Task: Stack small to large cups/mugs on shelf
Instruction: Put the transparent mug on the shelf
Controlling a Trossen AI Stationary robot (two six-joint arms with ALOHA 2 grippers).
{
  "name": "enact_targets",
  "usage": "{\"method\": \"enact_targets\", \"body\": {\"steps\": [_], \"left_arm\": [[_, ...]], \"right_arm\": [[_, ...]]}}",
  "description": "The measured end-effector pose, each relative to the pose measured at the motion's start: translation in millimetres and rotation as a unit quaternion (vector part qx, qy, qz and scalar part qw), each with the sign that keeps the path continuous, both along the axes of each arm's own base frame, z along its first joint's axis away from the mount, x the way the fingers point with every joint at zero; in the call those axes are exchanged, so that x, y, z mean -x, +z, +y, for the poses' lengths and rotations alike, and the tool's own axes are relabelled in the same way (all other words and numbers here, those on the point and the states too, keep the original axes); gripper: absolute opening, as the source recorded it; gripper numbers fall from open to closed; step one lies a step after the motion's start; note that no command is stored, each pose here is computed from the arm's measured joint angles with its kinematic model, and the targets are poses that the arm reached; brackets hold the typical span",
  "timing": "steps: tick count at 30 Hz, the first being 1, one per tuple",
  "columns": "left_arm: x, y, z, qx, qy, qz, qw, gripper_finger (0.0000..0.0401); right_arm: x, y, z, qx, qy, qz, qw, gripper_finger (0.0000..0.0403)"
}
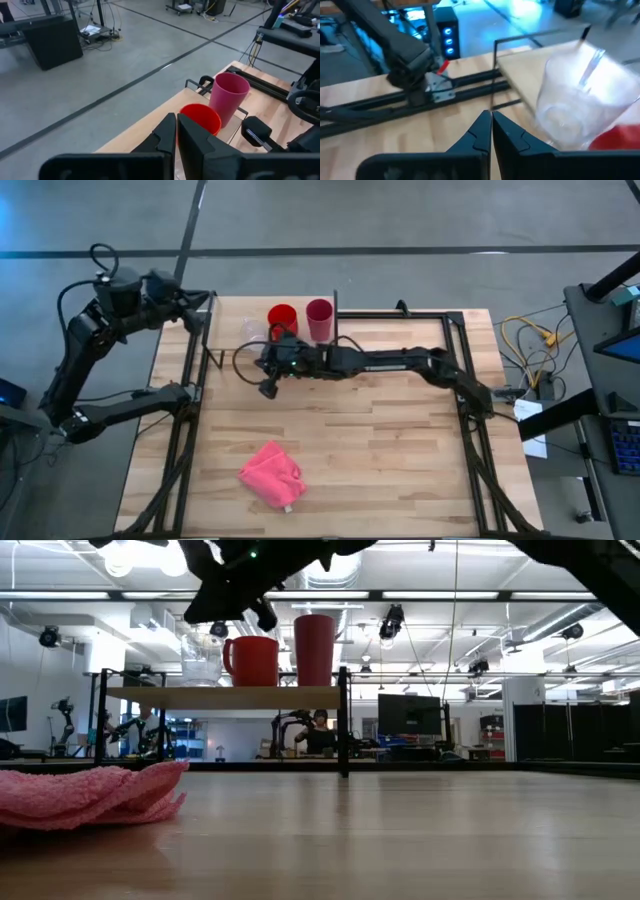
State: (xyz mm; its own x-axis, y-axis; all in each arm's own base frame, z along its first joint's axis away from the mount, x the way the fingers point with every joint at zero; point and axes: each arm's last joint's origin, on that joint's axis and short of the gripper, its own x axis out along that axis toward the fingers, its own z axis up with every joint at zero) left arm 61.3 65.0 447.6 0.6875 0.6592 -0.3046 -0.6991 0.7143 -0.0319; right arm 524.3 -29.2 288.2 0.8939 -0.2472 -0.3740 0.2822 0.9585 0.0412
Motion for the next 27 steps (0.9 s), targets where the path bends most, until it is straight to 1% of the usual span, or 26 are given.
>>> {"method": "enact_targets", "body": {"steps": [4, 6, 9, 11, 13, 16, 20, 27], "left_arm": [[3, 0, -3, -0.005, 0.006, 0.000, 1.000, 0.0000], [5, 1, -5, -0.018, 0.007, 0.007, 1.000, 0.0000], [8, 1, -7, -0.036, 0.004, 0.018, 0.999, 0.0000], [9, 2, -8, -0.040, 0.015, 0.020, 0.999, 0.0000], [10, 2, -8, -0.043, 0.027, 0.023, 0.998, 0.0000], [10, 2, -7, -0.043, 0.034, 0.025, 0.998, 0.0000], [10, 2, -7, -0.045, 0.036, 0.027, 0.998, 0.0000], [9, 2, -6, -0.044, 0.036, 0.028, 0.998, 0.0000]], "right_arm": [[-9, -2, -1, 0.031, -0.007, 0.008, 0.999, 0.0008], [-14, -5, 0, 0.046, -0.011, 0.014, 0.999, 0.0008], [-14, -2, -2, 0.072, -0.039, 0.032, 0.996, 0.0008], [-12, 1, -3, 0.083, -0.063, 0.046, 0.994, 0.0008], [-11, 2, -5, 0.088, -0.073, 0.054, 0.992, 0.0008], [-12, 0, -7, 0.096, -0.072, 0.053, 0.991, 0.0008], [-12, 4, -10, 0.104, -0.073, 0.045, 0.991, 0.0008], [-11, 1, -21, 0.103, -0.083, 0.053, 0.990, 0.0008]]}}
